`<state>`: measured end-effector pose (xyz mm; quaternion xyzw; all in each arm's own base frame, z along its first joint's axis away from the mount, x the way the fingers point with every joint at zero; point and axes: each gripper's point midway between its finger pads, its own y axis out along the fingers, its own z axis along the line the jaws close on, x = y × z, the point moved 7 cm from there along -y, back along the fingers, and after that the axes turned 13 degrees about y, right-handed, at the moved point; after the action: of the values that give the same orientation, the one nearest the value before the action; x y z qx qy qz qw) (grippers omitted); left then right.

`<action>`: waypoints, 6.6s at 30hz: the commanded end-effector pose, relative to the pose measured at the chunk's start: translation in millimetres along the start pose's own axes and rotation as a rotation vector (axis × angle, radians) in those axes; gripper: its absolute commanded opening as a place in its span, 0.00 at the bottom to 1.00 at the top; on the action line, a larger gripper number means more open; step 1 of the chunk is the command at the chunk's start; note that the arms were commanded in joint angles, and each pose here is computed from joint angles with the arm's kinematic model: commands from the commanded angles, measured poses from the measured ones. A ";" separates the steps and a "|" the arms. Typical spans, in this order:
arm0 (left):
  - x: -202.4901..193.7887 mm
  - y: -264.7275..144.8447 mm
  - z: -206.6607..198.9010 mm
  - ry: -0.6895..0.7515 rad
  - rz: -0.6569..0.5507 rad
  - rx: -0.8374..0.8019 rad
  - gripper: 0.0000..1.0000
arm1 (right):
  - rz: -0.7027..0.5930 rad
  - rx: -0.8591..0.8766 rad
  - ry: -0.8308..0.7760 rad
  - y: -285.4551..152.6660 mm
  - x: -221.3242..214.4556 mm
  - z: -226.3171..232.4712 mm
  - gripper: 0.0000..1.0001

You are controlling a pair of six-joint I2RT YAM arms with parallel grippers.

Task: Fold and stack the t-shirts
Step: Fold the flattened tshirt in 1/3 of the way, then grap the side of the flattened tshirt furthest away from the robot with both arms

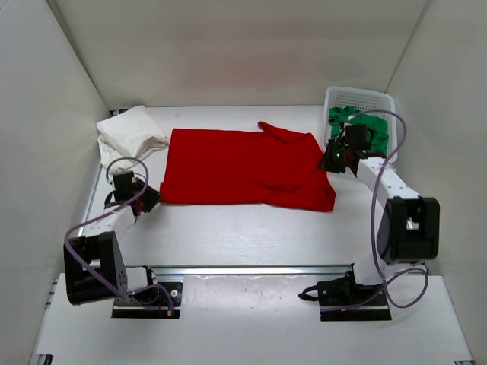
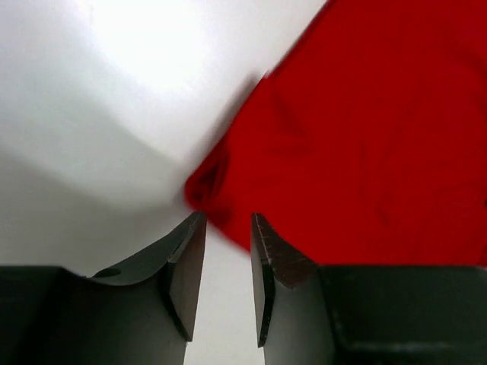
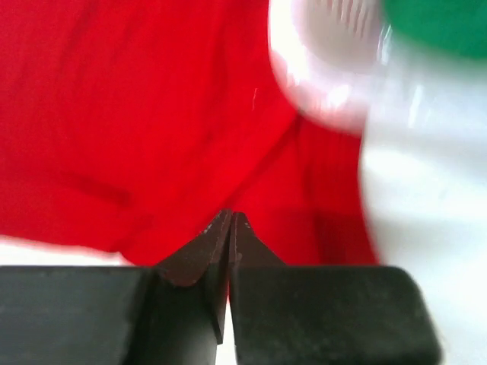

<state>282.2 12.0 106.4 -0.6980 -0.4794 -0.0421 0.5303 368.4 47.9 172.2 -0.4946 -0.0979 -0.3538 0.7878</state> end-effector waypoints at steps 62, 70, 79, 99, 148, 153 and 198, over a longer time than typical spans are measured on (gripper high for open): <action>-42.5 -39.5 58.9 0.131 0.079 0.282 0.40 | 0.160 -0.028 0.469 -85.9 -182.2 -83.3 0.12; -23.0 -41.9 37.9 0.141 0.044 0.214 0.77 | 0.116 0.019 0.286 -97.0 -142.2 -60.2 0.53; -66.9 -51.1 -114.5 0.538 0.000 -0.280 0.23 | 0.144 0.145 -0.013 -39.7 -136.2 24.4 0.00; -123.1 -34.1 -121.4 0.555 0.191 -0.480 0.25 | 0.250 0.287 0.161 10.9 -171.9 27.8 0.35; -113.4 -29.7 -75.5 0.448 0.162 -0.361 0.25 | 0.224 0.415 -0.050 36.3 -123.2 99.1 0.15; -119.9 -34.8 -87.9 0.524 0.158 -0.369 0.25 | 0.224 0.426 -0.042 2.9 -148.1 79.8 0.16; 10.2 7.0 -183.0 0.292 0.014 -0.460 0.25 | 0.021 0.161 -0.173 60.9 23.0 71.2 0.02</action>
<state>357.7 -132.0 186.2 -0.7905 -0.3667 -0.2495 0.4223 422.2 124.9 198.8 -0.4114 -0.2020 -0.3122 0.8322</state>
